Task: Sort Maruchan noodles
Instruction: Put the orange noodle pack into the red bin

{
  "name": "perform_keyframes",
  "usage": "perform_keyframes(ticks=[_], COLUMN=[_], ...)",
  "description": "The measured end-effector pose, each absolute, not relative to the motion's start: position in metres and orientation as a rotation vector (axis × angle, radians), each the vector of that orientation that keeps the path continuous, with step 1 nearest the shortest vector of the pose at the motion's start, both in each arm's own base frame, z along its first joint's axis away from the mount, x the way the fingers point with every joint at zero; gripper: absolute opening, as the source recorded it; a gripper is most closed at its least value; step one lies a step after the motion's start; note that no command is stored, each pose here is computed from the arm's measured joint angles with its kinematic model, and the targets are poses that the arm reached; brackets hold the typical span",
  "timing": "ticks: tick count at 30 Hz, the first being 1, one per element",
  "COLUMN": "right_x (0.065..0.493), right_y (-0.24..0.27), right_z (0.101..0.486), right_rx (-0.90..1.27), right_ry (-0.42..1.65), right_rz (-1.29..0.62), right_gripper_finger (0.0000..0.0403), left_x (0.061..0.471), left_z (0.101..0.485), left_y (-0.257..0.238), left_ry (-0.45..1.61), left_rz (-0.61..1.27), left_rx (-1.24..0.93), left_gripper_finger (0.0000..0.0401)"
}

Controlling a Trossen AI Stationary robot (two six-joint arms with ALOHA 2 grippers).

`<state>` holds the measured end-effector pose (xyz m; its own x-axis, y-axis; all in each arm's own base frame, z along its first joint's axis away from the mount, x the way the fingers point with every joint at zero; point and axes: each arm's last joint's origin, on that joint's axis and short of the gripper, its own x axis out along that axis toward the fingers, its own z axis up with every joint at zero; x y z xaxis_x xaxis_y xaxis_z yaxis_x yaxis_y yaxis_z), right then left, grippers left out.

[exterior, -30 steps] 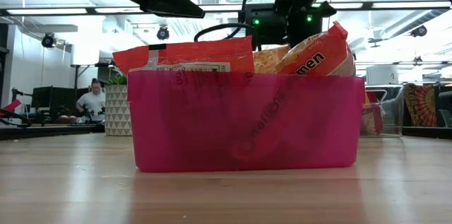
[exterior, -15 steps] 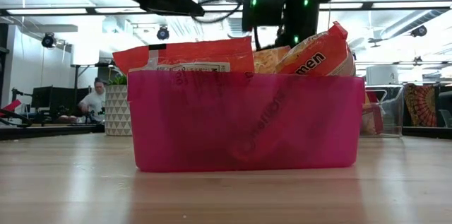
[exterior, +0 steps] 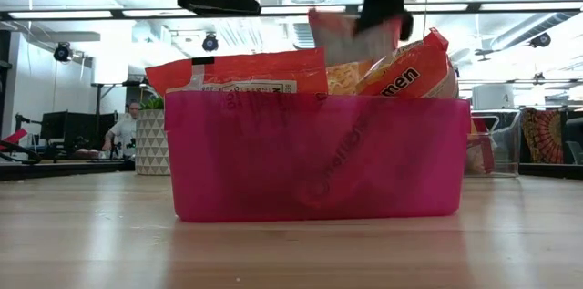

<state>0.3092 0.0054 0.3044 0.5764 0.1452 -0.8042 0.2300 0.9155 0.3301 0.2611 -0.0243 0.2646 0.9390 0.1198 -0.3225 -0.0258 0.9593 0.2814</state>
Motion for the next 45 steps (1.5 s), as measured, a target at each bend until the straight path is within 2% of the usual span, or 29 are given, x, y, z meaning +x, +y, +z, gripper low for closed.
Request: perform_keyframes(ticks=[6,13,20,26,31,41,45], right_x=[0.31,0.323,0.341,0.355,0.359,0.358,0.359], right_y=[0.044,0.085,0.092,0.095,0.097,0.102,0.109], right_z=[0.32,0.3,0.268,0.242,0.238,0.255,0.255], right_rx=[0.368,0.252,0.176,0.105,0.1,0.188,0.189], right_ry=[0.838,0.85,0.921,0.967,0.966,0.915,0.913], right_rz=[0.116,0.18,0.106,0.126,0.161,0.233,0.253], right_gripper_finger=[0.0018,0.0018,0.0019,0.0048,0.0064,0.0022,0.0019], left_x=[0.258,0.235,0.22,0.221,0.224,0.23,0.234], left_z=[0.267,0.294,0.302,0.288,0.281,0.277,0.271], left_y=[-0.024,-0.022,-0.03,-0.045,-0.056,-0.065,-0.073], left_ry=[0.338,0.229,0.166,0.157,0.182,0.203,0.232], left_rz=[0.08,0.105,0.068,0.008,-0.032,-0.059,-0.079], left_rx=[0.214,0.113,0.045,-0.014,-0.019,-0.027,-0.049], left_gripper_finger=[0.0123,0.0123,0.0123,0.0123,0.0123,0.0123,0.0123])
